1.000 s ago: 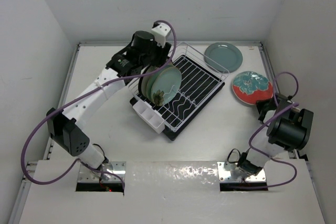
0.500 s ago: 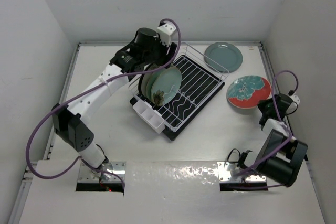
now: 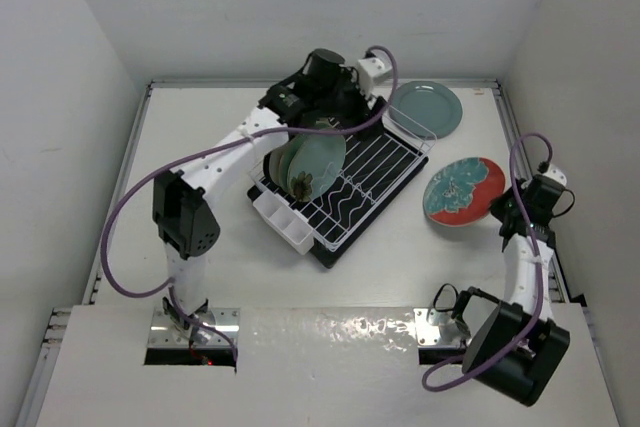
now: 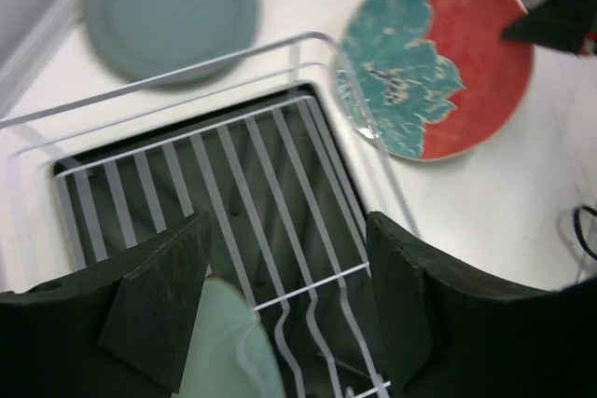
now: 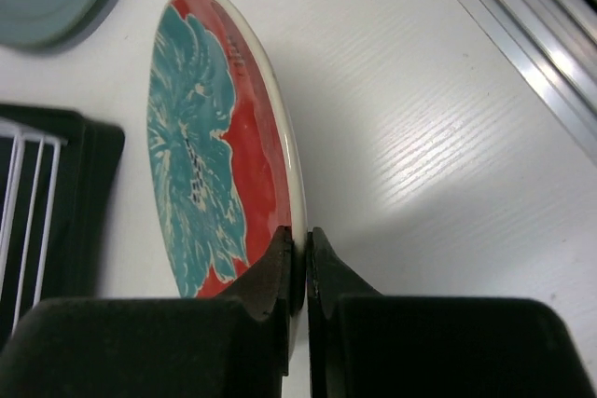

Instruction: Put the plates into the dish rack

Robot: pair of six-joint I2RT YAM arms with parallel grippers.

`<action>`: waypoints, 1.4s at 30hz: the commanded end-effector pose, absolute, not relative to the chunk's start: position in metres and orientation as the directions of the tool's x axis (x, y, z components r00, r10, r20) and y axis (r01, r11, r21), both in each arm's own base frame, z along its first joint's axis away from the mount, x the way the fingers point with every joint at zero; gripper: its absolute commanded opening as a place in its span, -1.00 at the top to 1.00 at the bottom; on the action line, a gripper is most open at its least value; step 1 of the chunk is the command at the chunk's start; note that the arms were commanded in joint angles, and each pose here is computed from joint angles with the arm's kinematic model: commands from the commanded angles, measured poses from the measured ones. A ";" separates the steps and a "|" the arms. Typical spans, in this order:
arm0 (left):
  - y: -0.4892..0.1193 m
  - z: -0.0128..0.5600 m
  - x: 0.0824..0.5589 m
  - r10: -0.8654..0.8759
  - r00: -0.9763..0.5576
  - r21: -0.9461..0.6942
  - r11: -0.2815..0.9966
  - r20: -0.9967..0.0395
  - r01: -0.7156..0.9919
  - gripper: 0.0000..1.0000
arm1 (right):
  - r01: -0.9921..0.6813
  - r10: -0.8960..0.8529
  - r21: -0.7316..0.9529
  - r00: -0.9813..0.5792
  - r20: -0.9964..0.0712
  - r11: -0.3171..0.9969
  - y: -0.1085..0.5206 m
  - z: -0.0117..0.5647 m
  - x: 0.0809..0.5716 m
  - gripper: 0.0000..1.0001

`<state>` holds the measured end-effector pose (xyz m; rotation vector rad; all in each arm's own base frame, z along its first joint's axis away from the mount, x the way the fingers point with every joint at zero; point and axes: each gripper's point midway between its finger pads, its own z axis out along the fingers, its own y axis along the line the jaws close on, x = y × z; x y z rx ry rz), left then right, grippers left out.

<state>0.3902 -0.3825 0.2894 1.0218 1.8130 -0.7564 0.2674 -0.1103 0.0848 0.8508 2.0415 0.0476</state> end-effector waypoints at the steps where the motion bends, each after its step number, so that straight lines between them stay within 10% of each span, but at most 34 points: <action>1: -0.426 0.304 0.352 0.336 -0.109 -0.009 0.285 -0.936 0.959 -0.29 | 0.415 0.409 0.239 -0.392 -0.824 0.878 -0.105 0.138 0.276 1.00; 20: -0.512 0.247 0.265 0.178 0.116 0.078 -0.208 -0.977 0.975 -0.55 | -0.168 0.126 0.258 -0.552 -0.824 0.951 0.006 0.178 0.236 1.00; 36: -0.513 0.195 0.272 0.305 0.127 0.064 -0.209 -0.944 0.976 -0.81 | -0.553 0.008 0.241 -0.390 -0.921 0.798 0.069 0.230 0.213 1.00; 42: -0.503 0.200 0.251 0.324 0.130 0.025 -0.308 -0.937 0.951 -0.58 | -0.575 -0.023 0.184 -0.334 -0.942 0.797 0.069 0.250 0.214 1.00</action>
